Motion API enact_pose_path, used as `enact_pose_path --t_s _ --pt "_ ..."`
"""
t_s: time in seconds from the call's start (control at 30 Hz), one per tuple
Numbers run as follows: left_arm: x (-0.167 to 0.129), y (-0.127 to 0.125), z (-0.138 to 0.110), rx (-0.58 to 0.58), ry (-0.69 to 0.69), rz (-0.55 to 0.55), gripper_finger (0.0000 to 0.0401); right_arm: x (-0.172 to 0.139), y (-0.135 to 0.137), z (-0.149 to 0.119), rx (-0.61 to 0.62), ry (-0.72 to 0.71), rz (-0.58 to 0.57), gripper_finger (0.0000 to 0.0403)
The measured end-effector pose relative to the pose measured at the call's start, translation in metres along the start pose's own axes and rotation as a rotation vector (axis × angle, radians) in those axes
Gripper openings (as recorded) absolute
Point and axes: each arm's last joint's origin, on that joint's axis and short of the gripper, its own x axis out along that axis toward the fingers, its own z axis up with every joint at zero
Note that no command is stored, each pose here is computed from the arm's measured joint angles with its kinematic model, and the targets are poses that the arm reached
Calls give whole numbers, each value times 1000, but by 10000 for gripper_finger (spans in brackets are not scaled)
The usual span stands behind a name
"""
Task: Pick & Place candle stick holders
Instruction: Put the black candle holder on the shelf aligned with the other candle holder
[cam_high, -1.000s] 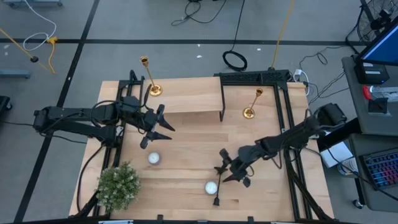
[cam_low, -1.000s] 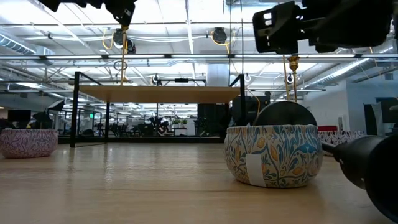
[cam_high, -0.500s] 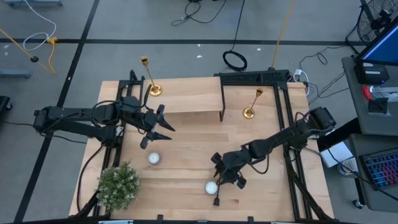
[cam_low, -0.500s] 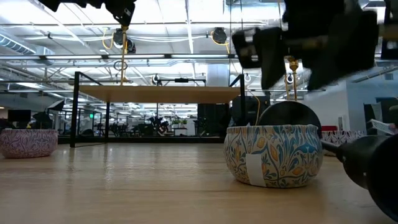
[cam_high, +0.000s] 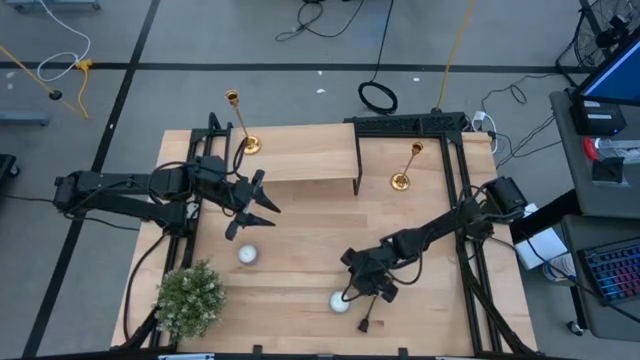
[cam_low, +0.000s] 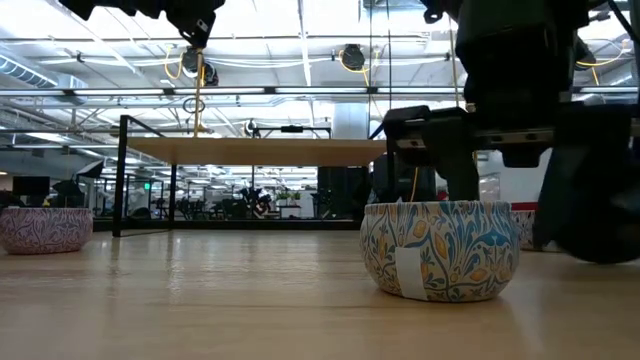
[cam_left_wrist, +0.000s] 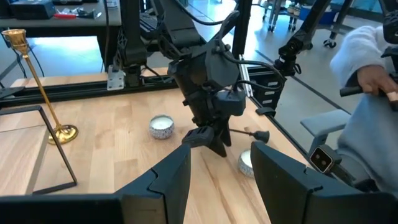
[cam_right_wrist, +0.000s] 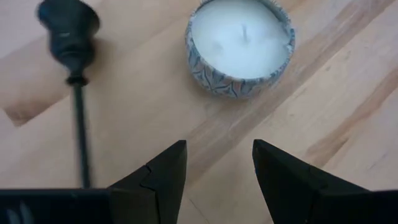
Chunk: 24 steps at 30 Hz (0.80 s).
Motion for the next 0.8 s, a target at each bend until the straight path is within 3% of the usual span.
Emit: enact_pose_path --t_s 0.17,0.4,0.57,0.8 --pt "0 0 0 0 0 0 175 -22 0 12 -17 -49 -53 180" --pt "0 0 0 -2 0 0 175 -71 42 31 178 -43 -16 177" --pt "0 0 0 -19 0 0 175 -67 86 34 309 58 15 170" --pt "0 1 0 -54 0 32 175 -54 115 33 407 125 59 169"
